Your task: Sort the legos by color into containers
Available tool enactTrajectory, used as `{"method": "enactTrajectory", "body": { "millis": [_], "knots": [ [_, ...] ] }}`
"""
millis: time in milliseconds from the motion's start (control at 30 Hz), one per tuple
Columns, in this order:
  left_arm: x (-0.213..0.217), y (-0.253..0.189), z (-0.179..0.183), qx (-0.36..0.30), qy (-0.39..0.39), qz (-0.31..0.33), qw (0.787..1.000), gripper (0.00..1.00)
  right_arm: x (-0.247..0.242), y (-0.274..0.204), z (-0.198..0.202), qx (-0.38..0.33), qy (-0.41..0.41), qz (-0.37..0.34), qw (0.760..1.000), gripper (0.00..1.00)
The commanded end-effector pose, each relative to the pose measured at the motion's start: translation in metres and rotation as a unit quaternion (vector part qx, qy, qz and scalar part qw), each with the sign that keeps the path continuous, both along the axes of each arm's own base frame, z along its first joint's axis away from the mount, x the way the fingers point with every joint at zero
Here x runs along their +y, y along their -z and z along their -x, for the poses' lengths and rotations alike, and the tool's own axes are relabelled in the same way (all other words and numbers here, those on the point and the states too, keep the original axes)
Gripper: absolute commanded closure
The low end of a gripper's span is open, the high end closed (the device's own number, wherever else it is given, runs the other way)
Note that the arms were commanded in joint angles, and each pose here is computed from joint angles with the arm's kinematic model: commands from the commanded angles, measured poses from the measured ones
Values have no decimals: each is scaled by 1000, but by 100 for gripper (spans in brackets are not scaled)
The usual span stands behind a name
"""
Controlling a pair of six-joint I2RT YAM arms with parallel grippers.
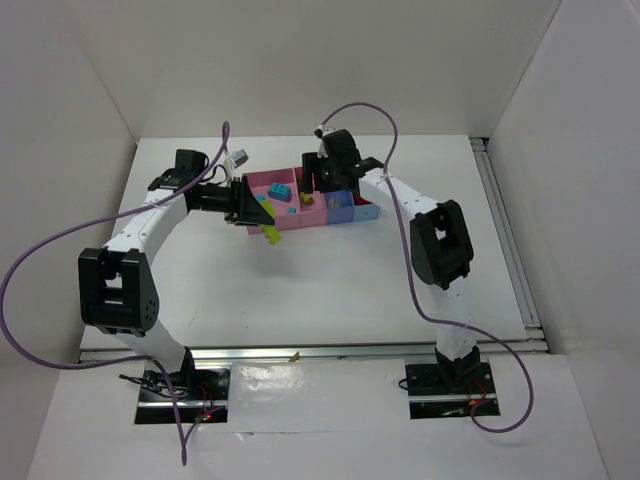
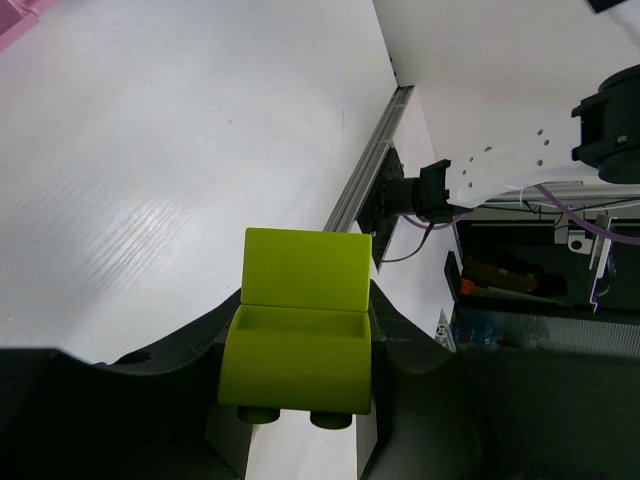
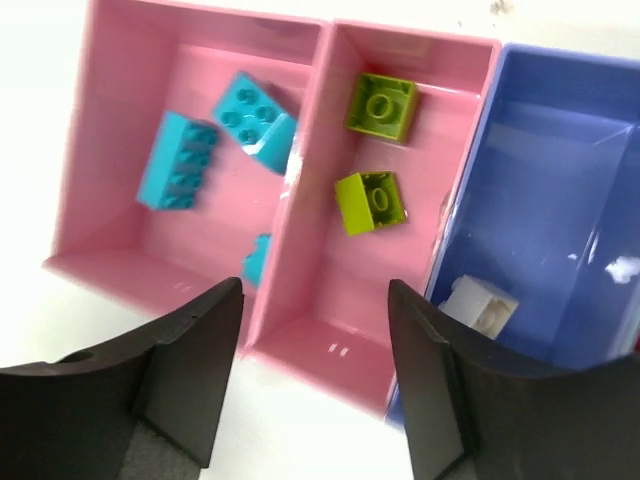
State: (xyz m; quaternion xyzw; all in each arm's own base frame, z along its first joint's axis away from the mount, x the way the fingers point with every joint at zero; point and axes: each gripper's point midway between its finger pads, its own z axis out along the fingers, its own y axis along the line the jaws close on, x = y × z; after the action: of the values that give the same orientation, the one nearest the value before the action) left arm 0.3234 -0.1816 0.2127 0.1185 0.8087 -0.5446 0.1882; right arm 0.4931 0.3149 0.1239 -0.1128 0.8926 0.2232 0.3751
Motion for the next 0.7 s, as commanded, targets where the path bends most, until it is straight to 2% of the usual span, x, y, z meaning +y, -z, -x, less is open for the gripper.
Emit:
{"method": "enactTrajectory", "body": {
  "millis": [0, 33, 67, 100, 133, 167, 200, 233, 300, 567, 667],
  "knots": [
    [-4, -24, 5, -54, 24, 18, 998, 100, 1, -105, 11, -83, -22, -61, 994, 35],
    [-4, -24, 5, -54, 24, 18, 998, 100, 8, -105, 26, -68, -52, -83, 993, 35],
    [-8, -25, 8, -58, 33, 22, 998, 100, 4, -132, 29, -93, -67, -110, 987, 35],
    [-8, -29, 7, -63, 34, 22, 997, 100, 6, -141, 37, -89, -84, -137, 983, 32],
    [-12, -29, 9, -58, 44, 31, 997, 100, 15, -149, 58, -80, -147, -171, 971, 27],
    [-12, -29, 9, -58, 44, 31, 997, 100, 16, -153, 71, -70, -171, -191, 964, 16],
    [-12, -33, 10, -67, 50, 37, 996, 100, 18, -157, 76, -72, -197, -210, 955, 11],
    [-16, -34, 13, -67, 59, 41, 995, 100, 25, -159, 99, -51, -249, -236, 938, 7],
    [-20, -39, 15, -79, 72, 48, 993, 100, 29, -163, 112, -43, -285, -255, 923, 2],
    [-33, -51, 23, -106, 105, 62, 987, 100, 44, -158, 158, -1, -401, -295, 867, 7],
    [-36, -52, 23, -111, 108, 59, 986, 100, 52, -154, 161, -1, -409, -286, 866, 11]
  ]
}}
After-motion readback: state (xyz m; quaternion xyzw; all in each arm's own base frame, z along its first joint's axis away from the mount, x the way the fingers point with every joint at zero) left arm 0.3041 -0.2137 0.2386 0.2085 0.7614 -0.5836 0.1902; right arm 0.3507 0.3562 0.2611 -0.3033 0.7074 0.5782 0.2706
